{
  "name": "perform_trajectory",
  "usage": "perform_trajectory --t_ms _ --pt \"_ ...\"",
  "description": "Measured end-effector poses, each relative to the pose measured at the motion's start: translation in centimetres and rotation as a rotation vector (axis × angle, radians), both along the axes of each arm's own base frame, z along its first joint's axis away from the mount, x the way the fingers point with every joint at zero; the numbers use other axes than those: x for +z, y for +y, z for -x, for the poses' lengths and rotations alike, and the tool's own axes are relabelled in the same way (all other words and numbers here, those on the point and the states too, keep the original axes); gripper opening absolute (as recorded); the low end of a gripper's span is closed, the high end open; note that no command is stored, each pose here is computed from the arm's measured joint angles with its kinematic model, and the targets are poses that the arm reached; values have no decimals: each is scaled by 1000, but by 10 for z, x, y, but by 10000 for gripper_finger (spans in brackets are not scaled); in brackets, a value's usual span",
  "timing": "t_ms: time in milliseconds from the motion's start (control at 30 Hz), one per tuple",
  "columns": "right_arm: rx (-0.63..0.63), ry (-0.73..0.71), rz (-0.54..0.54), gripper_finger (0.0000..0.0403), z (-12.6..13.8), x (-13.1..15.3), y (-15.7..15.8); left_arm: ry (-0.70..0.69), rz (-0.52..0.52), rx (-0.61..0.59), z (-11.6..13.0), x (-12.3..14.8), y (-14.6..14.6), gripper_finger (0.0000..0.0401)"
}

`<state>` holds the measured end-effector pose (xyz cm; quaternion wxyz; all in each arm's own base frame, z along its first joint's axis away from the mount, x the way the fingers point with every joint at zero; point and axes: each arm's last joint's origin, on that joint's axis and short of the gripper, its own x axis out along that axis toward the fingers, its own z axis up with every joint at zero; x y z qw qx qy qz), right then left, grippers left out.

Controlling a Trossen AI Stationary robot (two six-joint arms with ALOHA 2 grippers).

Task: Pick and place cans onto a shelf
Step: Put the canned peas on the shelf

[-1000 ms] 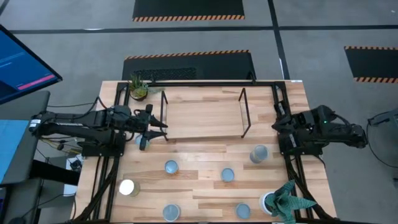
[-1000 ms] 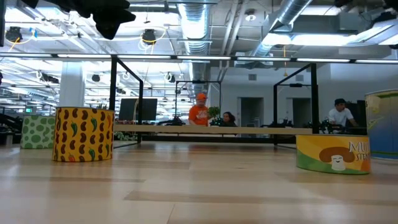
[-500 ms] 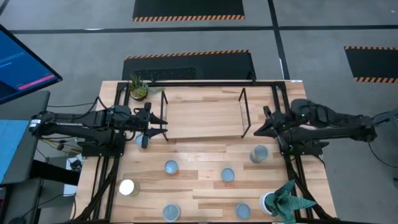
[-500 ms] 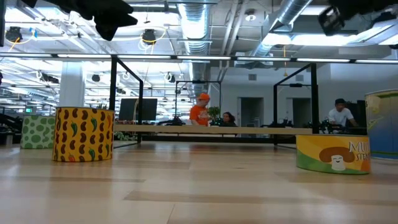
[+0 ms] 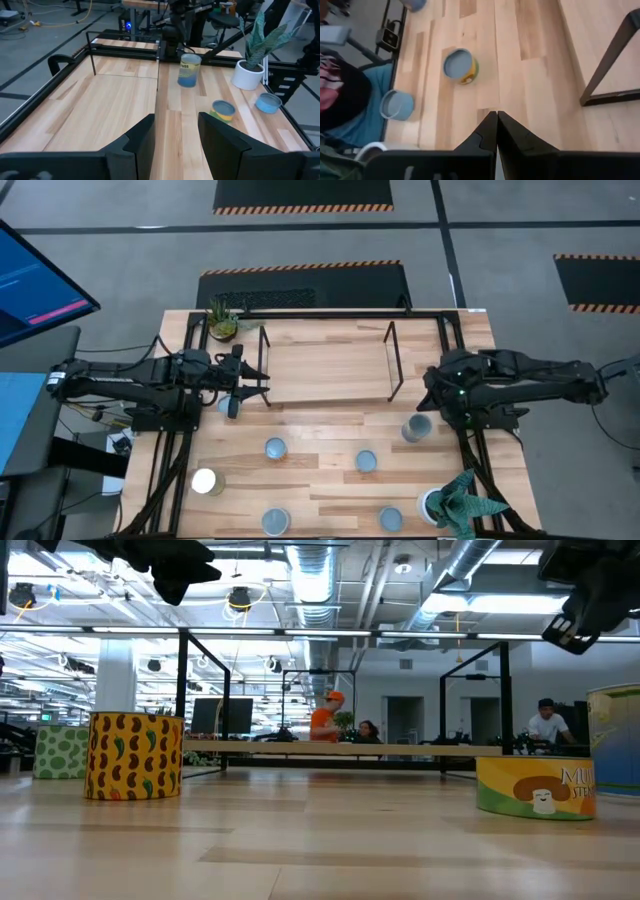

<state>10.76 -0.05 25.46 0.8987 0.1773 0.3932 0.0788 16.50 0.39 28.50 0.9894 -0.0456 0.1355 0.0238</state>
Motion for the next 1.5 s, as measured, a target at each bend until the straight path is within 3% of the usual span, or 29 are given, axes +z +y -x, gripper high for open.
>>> perform_trajectory --t_ms 267,700,967,1500 --pt "-125 93 -105 35 -6 -4 -1 0 0 0 0 0 0 139" --pt "-274 400 -103 35 -17 -27 -5 1 -1 0 0 0 0 139" --pt "-211 437 -69 40 -24 -33 -5 1 -1 0 0 0 0 139" --pt "-141 397 -59 103 -26 -32 -4 4 -11 35 0 0 1 139"
